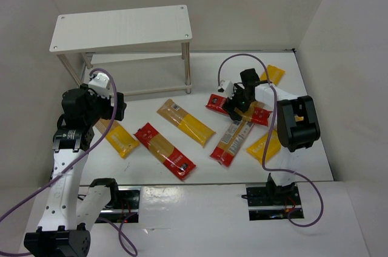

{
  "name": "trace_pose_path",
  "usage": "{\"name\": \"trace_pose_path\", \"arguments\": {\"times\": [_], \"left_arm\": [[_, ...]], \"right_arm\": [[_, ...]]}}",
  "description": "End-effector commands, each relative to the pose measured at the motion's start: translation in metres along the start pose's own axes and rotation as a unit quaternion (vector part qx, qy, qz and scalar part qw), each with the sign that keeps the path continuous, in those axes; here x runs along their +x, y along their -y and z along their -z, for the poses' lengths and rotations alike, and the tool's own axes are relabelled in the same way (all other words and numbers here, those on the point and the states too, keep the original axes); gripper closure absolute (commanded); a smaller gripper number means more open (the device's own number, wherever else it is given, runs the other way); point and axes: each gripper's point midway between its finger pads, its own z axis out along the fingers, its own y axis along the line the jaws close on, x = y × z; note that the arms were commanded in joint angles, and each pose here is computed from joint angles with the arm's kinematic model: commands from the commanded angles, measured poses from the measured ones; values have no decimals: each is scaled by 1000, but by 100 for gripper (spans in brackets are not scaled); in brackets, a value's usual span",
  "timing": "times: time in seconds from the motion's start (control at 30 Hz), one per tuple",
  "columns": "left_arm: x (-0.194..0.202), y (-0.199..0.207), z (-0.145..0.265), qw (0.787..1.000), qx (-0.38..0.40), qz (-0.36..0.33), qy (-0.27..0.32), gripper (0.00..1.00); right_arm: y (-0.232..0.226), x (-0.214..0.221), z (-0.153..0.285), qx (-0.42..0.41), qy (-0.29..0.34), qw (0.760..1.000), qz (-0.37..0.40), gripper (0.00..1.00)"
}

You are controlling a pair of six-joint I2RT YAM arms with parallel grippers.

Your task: Place and organize the pasta boxes and bags onto the shelf

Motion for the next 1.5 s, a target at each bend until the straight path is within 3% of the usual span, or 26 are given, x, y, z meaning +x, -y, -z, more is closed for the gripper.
{"name": "trace_pose_path", "arguments": {"times": [0.0, 0.3, 0.4, 0.43, 0.47, 0.5, 0.6, 0.7, 0.83, 1.1, 1.47], "left_arm": [[-2, 1, -2, 1000, 8, -6, 8, 0], [-2, 3, -2, 1000, 13, -6, 9, 0], [0, 3, -1, 1000, 14, -5, 4, 0], [0, 3, -1, 1000, 14, -5, 4, 0], [0, 3, -1, 1000, 14, -5, 4, 0], [0, 3, -1, 1000, 14, -5, 4, 0], [0, 3, -1, 1000, 14, -5, 4, 0], [0, 3, -1, 1000, 14, -5, 4, 0], [-1, 1, 1, 1000, 3, -1, 8, 0], [-7, -2, 9, 1000, -10, -1, 22, 0], [-5, -25, 16, 996, -75, 34, 24, 0]], "right_arm": [[7, -3, -8, 3, 3, 1000, 8, 0], [7, 8, -14, -6, -14, 1000, 3, 1], [5, 13, -15, -12, -26, 1000, -1, 14], [8, 14, -17, -9, -30, 999, 3, 28], [9, 13, -16, -13, -34, 999, 2, 95], [9, 21, -23, -17, -53, 998, -9, 100], [-1, 22, -20, -59, -76, 995, -33, 100], [-3, -3, -3, -65, -34, 996, -49, 100], [1, -59, 53, -28, 59, 997, -47, 100], [-25, -111, 96, -53, 113, 990, -65, 100], [-67, -198, 136, -19, 175, 982, -68, 100]]}}
